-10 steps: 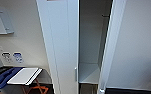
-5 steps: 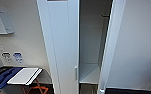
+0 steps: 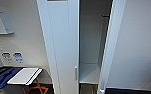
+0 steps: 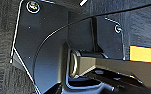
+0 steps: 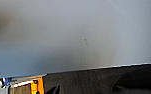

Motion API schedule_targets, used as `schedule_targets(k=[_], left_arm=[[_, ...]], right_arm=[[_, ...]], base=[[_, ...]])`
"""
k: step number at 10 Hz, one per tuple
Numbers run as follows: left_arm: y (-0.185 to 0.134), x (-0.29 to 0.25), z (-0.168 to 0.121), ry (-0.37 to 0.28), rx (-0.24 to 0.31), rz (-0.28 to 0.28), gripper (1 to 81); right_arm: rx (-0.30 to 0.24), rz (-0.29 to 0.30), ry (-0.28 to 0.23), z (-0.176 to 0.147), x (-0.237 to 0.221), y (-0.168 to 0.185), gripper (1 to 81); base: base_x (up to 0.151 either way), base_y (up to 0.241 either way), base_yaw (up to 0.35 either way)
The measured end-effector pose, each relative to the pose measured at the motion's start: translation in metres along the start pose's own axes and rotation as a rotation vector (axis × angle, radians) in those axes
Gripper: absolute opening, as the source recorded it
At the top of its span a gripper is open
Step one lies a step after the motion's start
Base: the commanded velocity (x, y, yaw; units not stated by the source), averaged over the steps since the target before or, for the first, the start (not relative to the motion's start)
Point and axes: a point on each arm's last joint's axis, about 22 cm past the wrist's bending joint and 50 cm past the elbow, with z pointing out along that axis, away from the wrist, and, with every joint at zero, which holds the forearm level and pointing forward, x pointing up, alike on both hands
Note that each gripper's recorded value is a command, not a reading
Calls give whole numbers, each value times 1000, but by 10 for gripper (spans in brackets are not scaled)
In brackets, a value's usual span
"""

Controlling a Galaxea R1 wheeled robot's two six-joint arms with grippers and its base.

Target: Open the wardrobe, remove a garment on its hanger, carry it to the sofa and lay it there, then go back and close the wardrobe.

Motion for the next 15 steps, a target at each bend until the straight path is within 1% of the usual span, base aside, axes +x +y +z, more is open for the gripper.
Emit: schedule_targets(k=[1,3,4,5,6,7,9,10,11,12,13,15], left_arm=[[5,-6,3,0,-2,11,811],[6,-7,4,8,-5,28,811],[6,-6,4,11,-5,31,811],[5,-6,4,10,-4,31,811],[4,-6,3,11,-3,31,811],[3,-5,3,11,-1,31,811],[4,-6,3,12,-2,32,811],[3,-6,3,12,-1,32,811],[3,-6,3,12,-1,32,811],[3,-6,3,12,-1,32,811],[3,-6,3,12,-1,32,811],[3,-6,3,12,-1,31,811]], right_arm=[[10,-8,-4,4,-2,-8,811],[36,-77,-31,11,-16,-25,811],[47,-96,-39,13,-21,-32,811],[35,-98,-48,13,-24,-29,811],[8,-95,-46,9,-22,-15,811],[-30,-87,-42,1,-20,8,811],[-119,-52,-42,-24,-20,63,811],[-150,-20,-21,-38,-7,81,811],[-176,41,7,-51,11,95,811],[-190,118,43,-62,32,102,811],[-185,164,79,-69,57,97,811],[-131,208,129,-68,97,62,811]], base=[[0,0,0],[0,0,0],[0,0,0],[0,0,0],[0,0,0],[0,0,0],[0,0,0],[0,0,0],[0,0,0],[0,0,0],[0,0,0],[0,0,0]])
